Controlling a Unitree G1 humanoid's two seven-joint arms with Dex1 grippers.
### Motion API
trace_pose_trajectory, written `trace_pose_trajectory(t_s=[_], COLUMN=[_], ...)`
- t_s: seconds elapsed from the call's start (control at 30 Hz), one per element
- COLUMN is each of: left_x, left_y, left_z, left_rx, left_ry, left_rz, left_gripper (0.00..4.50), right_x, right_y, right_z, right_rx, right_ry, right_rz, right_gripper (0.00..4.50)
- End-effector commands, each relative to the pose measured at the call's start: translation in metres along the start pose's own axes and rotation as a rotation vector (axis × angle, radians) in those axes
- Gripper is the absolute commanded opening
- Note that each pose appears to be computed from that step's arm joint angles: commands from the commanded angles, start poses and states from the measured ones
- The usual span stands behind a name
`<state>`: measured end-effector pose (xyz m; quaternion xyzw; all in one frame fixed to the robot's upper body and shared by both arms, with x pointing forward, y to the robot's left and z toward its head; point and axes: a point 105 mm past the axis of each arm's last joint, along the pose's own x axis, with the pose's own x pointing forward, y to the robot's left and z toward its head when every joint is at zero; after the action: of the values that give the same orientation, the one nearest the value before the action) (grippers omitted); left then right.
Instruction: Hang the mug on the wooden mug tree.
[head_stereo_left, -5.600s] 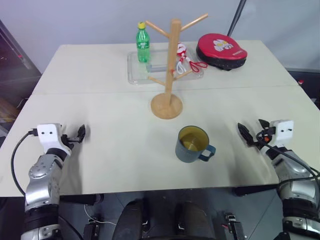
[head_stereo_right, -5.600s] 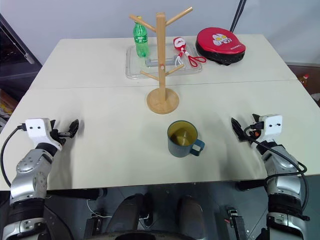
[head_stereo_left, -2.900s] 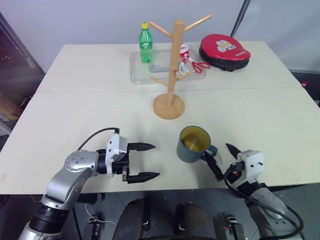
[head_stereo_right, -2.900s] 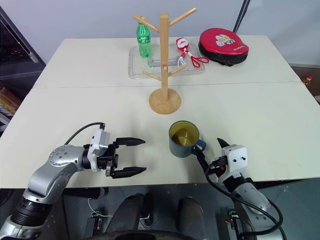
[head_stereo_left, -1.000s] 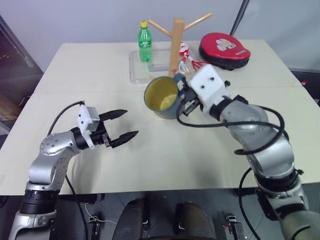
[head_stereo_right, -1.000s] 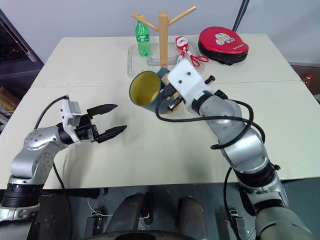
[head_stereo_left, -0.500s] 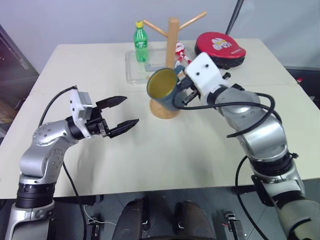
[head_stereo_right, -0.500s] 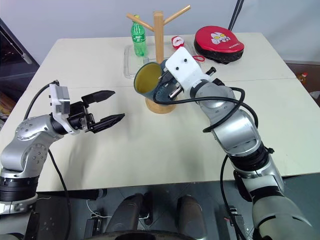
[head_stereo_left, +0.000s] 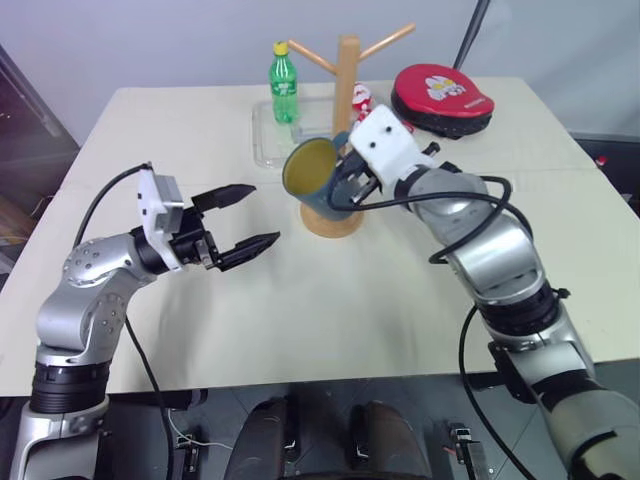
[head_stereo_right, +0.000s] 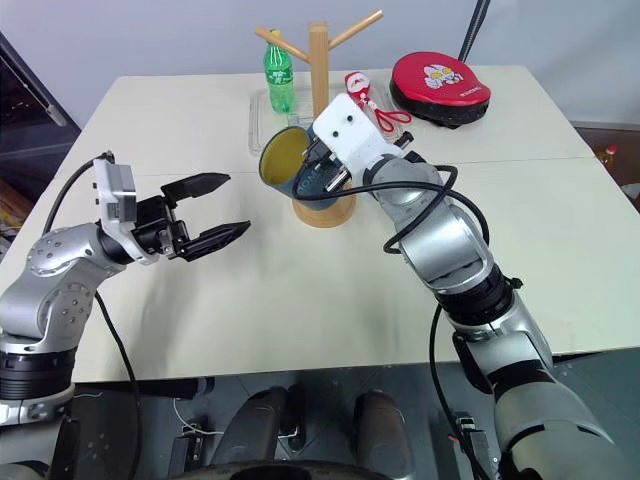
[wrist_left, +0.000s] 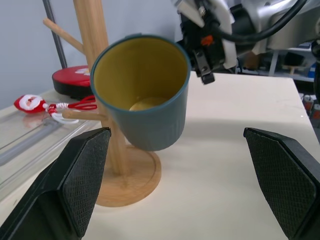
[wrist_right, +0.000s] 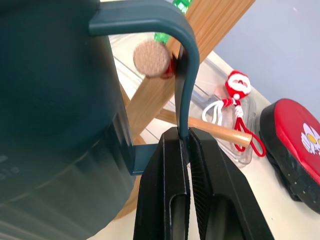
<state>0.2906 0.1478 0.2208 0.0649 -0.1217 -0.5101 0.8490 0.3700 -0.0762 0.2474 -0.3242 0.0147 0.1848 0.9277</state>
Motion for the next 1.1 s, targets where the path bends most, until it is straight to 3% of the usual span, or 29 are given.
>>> trace_pose_trajectory(t_s=[0.03,0.17,0.2,0.23,0.33,0.5,0.67,0.77,0.87,1.1], left_x=[0.001,0.002,0.002,0.002,0.001,-0.003,-0.02,-0.033,-0.051,-0.08], left_y=[-0.001,-0.002,-0.002,-0.002,-0.001,0.006,0.027,0.039,0.052,0.058], left_z=[0.015,0.016,0.016,0.016,0.015,0.009,-0.014,-0.029,-0.054,-0.094], left_rx=[0.048,0.047,0.046,0.046,0.044,0.016,-0.046,-0.078,-0.092,-0.112], left_ry=[-0.03,-0.032,-0.033,-0.033,-0.03,-0.013,0.026,0.032,0.077,0.148], left_rz=[-0.007,-0.006,-0.005,-0.004,0.004,0.06,0.237,0.35,0.515,0.76], left_gripper=[4.5,4.5,4.5,4.5,4.5,4.5,4.5,4.5,4.5,4.5], right_x=[-0.001,-0.001,-0.001,-0.001,-0.007,-0.03,-0.064,-0.078,-0.084,-0.082], right_y=[-0.009,-0.009,-0.009,-0.009,-0.014,-0.019,-0.032,-0.031,-0.025,-0.008], right_z=[0.015,0.015,0.016,0.017,0.028,0.04,0.025,-0.007,-0.059,-0.127], right_rx=[-0.02,-0.023,-0.026,-0.028,-0.045,-0.081,0.021,0.156,0.246,0.462], right_ry=[-0.059,-0.062,-0.065,-0.07,-0.12,-0.24,-0.358,-0.353,-0.279,-0.26], right_rz=[-0.045,-0.046,-0.048,-0.051,-0.07,-0.055,-0.016,0.033,0.024,-0.002], right_gripper=[0.06,0.06,0.75,1.06,2.55,2.55,2.55,2.55,2.55,2.55])
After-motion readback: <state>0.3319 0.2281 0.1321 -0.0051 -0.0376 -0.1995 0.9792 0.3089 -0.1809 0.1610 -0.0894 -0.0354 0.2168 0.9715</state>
